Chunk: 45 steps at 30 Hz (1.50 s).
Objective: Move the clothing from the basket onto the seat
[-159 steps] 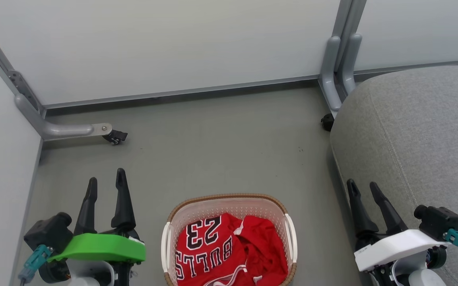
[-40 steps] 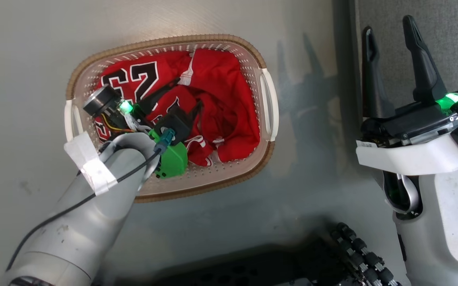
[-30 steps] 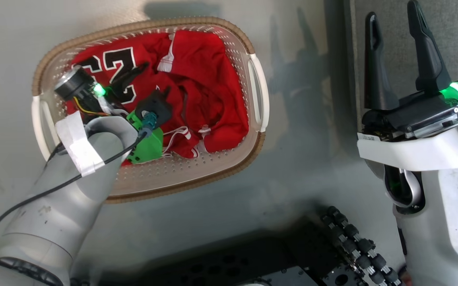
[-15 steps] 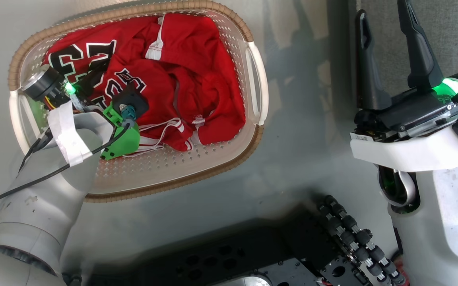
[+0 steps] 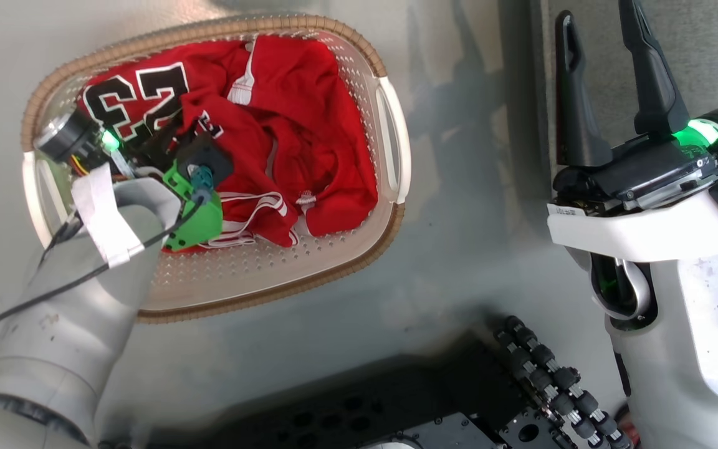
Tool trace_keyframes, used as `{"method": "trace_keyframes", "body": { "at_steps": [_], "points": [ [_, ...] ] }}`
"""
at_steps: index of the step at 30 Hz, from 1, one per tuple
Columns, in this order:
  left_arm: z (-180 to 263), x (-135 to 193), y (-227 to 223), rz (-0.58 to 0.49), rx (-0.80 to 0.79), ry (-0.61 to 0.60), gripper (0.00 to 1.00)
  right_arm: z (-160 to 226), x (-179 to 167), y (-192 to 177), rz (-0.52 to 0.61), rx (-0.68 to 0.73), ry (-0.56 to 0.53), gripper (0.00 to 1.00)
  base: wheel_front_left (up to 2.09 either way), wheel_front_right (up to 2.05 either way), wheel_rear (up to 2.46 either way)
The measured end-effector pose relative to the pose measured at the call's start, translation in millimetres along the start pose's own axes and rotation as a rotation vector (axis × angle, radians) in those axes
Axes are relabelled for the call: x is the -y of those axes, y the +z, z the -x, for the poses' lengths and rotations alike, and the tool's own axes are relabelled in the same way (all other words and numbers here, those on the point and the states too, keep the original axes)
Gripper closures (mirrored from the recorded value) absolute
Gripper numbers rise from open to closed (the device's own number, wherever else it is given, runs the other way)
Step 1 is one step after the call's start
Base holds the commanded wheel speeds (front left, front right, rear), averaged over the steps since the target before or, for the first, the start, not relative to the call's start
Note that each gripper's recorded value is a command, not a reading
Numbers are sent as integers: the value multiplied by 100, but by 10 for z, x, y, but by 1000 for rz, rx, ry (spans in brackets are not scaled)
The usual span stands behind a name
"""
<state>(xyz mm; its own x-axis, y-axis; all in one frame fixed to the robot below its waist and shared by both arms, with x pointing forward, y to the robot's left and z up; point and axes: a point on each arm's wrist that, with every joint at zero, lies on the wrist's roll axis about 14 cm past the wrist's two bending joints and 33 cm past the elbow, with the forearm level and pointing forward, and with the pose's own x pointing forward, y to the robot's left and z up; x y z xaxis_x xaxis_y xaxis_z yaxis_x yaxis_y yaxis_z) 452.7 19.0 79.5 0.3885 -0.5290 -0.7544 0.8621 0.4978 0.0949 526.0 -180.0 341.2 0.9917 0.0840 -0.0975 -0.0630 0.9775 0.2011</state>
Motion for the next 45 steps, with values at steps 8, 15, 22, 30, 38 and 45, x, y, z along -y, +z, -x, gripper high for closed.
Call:
{"method": "trace_keyframes", "body": {
  "at_steps": [8, 15, 22, 30, 38, 45],
  "points": [
    [325, -13, 336, 99, 86, 73, 100, 82, -68, 310, -11, 44, 2, 0, 0, 0, 0],
    [790, -136, 827, 265, 222, 187, 100, 294, -167, 568, -10, 63, 3, 0, 0, 0, 0],
    [1414, -265, 1285, 376, 373, 306, 100, 551, -347, 859, -6, 97, 29, 0, 0, 0, 0],
    [2226, -362, 1869, 444, 597, 434, 100, 894, -533, 1208, -8, 157, 57, 0, 0, 0, 0],
    [3052, -379, 2357, 425, 813, 536, 100, 1281, -775, 1439, -20, 204, 107, 0, 0, 0, 0],
    [3626, -319, 2639, 368, 953, 600, 100, 1504, -991, 1674, -21, 270, 164, 0, 0, 0, 0]
  ]
}}
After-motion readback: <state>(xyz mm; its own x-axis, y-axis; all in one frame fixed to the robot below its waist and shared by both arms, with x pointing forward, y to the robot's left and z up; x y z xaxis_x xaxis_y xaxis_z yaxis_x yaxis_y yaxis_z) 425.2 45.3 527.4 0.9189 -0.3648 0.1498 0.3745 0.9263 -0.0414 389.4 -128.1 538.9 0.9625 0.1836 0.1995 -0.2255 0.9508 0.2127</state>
